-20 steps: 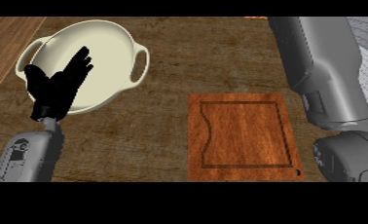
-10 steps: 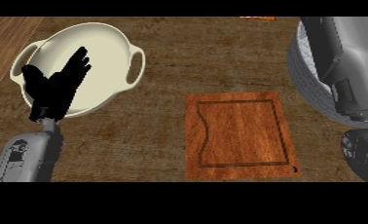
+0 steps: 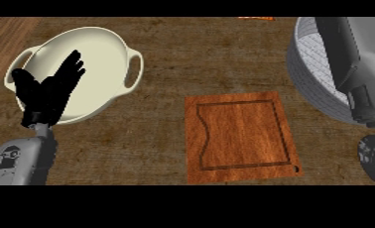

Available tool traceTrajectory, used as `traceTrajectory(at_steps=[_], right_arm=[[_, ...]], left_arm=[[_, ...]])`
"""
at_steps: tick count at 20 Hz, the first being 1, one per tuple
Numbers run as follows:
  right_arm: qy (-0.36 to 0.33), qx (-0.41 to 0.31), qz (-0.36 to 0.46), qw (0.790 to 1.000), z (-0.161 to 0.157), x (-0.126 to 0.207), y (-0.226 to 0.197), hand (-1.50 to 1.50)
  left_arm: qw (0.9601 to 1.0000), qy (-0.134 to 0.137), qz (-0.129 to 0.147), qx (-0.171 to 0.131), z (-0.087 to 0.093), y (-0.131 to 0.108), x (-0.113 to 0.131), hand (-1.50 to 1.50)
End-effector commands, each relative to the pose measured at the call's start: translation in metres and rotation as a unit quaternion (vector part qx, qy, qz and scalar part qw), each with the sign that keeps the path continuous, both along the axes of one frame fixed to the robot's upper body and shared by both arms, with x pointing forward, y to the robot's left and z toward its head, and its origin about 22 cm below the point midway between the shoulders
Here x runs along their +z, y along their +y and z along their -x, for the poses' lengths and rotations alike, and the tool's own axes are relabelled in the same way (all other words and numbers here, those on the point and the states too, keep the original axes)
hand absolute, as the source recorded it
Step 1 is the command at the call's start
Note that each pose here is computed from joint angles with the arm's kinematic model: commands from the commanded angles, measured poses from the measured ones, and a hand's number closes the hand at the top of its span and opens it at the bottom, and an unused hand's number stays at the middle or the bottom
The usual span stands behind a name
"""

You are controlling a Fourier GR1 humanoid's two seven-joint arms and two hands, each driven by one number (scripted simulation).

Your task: Pick the squash from the cutting board and place it in the basket

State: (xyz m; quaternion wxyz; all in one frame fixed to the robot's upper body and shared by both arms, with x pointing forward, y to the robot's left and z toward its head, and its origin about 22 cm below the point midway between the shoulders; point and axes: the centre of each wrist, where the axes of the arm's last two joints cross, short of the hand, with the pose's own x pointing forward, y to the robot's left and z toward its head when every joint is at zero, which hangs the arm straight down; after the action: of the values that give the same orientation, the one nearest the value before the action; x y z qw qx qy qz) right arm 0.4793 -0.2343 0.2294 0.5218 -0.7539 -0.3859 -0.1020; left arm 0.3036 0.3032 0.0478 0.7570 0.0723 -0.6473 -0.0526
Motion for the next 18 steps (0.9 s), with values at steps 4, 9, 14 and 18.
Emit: traceTrajectory(at_steps=[4, 9, 14, 18], right_arm=[[-0.053, -0.044, -0.063, 0.996, 0.007, -0.042, -0.032, 1.50], [-0.105, -0.121, -0.062, 0.985, 0.017, -0.043, -0.066, -1.50], [-0.080, -0.099, -0.072, 0.989, 0.017, -0.050, -0.066, -1.50], [-0.093, -0.074, -0.067, 0.991, 0.018, -0.066, -0.071, -1.50]], left_arm=[[0.9998, -0.003, -0.007, 0.018, 0.002, 0.008, -0.011, 0.00], [1.0000, -0.002, 0.004, -0.001, -0.002, -0.001, -0.003, 0.00], [0.9998, 0.016, 0.007, 0.013, 0.006, -0.007, -0.020, 0.00], [0.9999, 0.005, 0.010, 0.009, 0.006, 0.002, -0.005, 0.00]])
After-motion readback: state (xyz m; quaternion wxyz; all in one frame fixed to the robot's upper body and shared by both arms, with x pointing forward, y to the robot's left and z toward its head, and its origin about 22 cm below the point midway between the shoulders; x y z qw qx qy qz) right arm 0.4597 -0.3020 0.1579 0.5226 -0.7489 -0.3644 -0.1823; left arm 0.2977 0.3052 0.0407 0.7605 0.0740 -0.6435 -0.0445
